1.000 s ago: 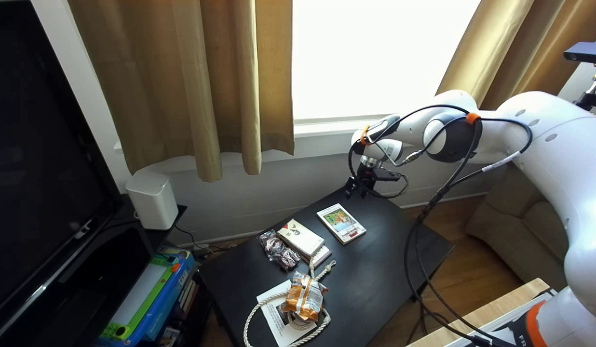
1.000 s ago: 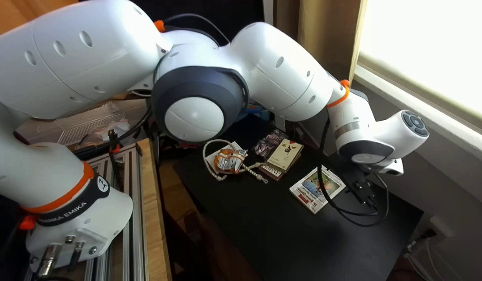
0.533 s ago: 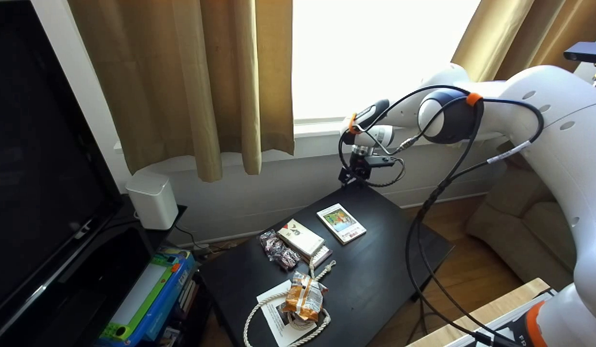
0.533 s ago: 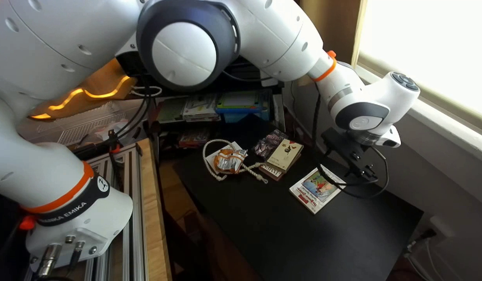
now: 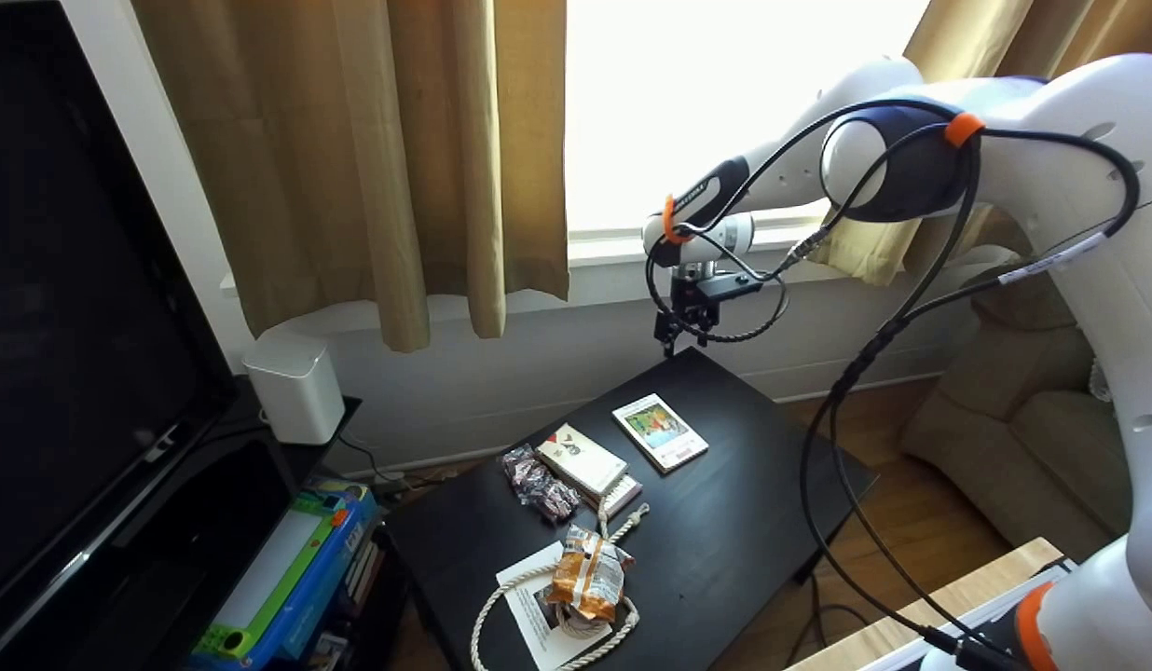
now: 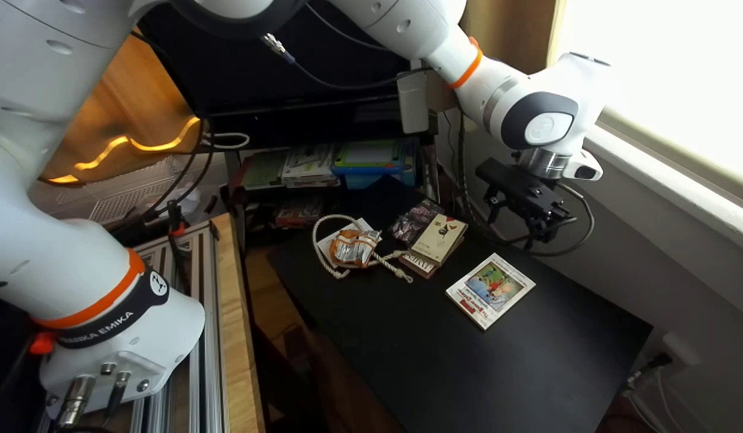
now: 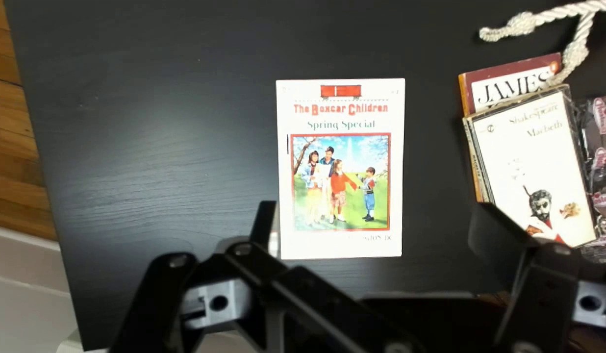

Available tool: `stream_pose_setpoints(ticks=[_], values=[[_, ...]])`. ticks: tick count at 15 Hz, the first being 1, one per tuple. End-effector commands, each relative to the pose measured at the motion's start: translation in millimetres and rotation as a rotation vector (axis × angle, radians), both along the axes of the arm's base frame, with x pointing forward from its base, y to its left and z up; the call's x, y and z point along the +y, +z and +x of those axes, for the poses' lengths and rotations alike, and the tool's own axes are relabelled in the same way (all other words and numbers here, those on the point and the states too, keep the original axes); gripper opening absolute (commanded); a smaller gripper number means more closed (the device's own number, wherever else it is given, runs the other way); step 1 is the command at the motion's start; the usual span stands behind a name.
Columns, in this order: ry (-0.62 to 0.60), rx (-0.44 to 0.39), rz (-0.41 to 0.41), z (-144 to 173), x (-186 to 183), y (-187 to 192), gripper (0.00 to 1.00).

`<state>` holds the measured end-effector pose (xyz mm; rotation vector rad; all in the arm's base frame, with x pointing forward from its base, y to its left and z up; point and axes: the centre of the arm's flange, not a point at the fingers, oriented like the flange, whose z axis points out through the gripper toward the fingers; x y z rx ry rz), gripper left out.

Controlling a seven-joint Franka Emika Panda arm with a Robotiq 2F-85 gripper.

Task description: Put one book on the table

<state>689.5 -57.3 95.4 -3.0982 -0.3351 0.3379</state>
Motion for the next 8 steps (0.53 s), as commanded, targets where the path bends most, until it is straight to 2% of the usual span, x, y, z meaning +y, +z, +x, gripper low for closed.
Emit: stream_pose_setpoints(ticks=[1,8], values=[[0.016,-0.007,-0.075,-39.8,13.9,36.3,1.0],[0.035,-0.075,-0.106,-59.9,15.8,68.7,1.0]])
